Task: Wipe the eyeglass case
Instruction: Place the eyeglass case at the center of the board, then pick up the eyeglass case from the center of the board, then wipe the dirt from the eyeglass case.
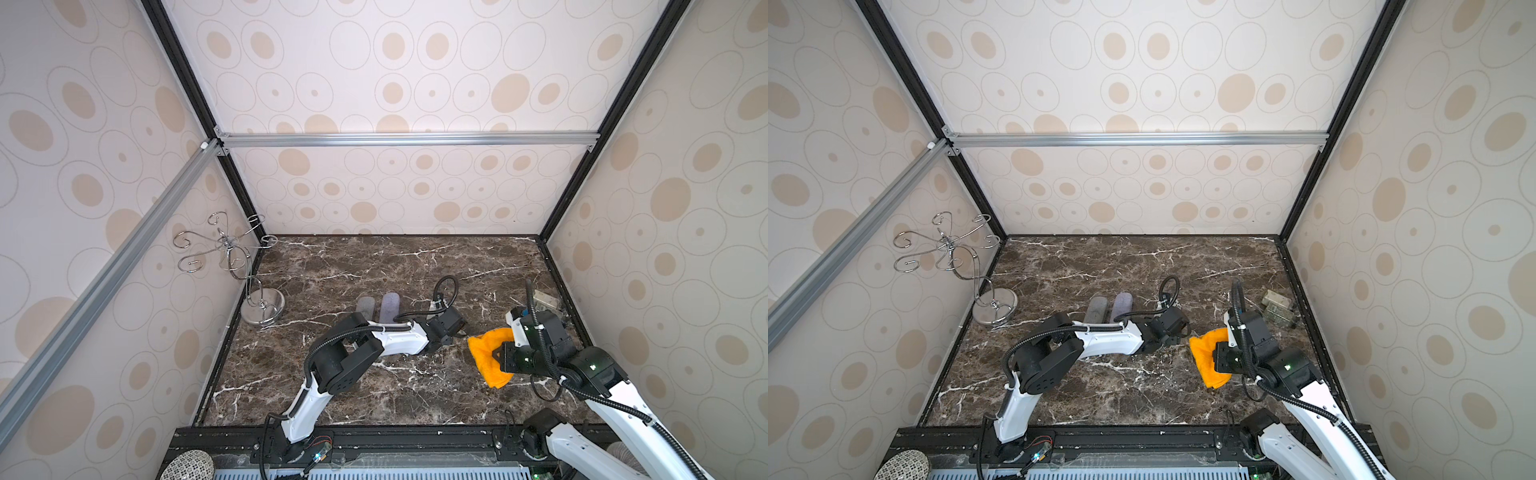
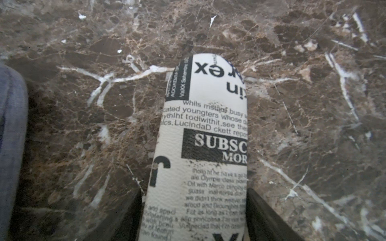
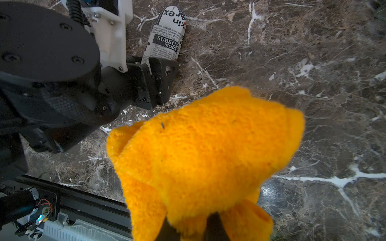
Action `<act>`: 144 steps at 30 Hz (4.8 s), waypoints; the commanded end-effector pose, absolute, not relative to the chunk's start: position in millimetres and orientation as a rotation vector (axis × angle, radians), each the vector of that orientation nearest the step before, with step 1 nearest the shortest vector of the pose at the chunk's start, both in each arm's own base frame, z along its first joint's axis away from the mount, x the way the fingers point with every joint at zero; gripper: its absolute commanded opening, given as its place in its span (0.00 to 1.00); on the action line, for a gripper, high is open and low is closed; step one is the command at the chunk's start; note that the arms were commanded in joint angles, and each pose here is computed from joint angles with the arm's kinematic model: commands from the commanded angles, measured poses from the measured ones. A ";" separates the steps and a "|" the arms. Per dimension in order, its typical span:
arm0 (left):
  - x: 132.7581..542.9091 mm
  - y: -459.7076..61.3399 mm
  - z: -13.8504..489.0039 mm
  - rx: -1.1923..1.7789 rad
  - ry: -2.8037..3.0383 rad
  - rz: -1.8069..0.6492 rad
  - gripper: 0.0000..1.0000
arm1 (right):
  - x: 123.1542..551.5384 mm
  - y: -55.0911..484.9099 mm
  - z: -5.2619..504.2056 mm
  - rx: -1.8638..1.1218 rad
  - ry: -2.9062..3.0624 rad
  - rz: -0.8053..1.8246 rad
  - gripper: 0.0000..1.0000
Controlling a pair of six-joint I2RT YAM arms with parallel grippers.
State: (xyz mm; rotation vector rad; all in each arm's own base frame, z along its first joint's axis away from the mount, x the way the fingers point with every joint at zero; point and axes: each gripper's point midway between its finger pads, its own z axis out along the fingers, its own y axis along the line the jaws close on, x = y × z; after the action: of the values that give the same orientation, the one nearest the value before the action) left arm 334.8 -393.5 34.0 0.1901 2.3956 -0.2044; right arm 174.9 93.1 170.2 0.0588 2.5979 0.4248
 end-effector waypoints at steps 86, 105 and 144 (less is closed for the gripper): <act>294.7 -259.1 84.3 0.541 2.277 -0.374 0.61 | 190.6 135.8 179.1 -0.188 2.558 0.589 0.00; 168.8 -319.3 124.0 1.014 2.021 -0.579 0.61 | 232.7 183.2 190.8 -0.481 2.618 0.371 0.00; 159.5 -340.5 142.9 1.037 1.931 -0.622 0.54 | 190.1 247.4 152.2 -0.670 2.675 0.486 0.00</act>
State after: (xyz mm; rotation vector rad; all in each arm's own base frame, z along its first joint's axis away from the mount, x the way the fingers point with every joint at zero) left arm 151.6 -319.2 103.5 1.0969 2.0609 -0.5533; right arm 210.6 222.0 154.3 -0.5537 2.6419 0.3790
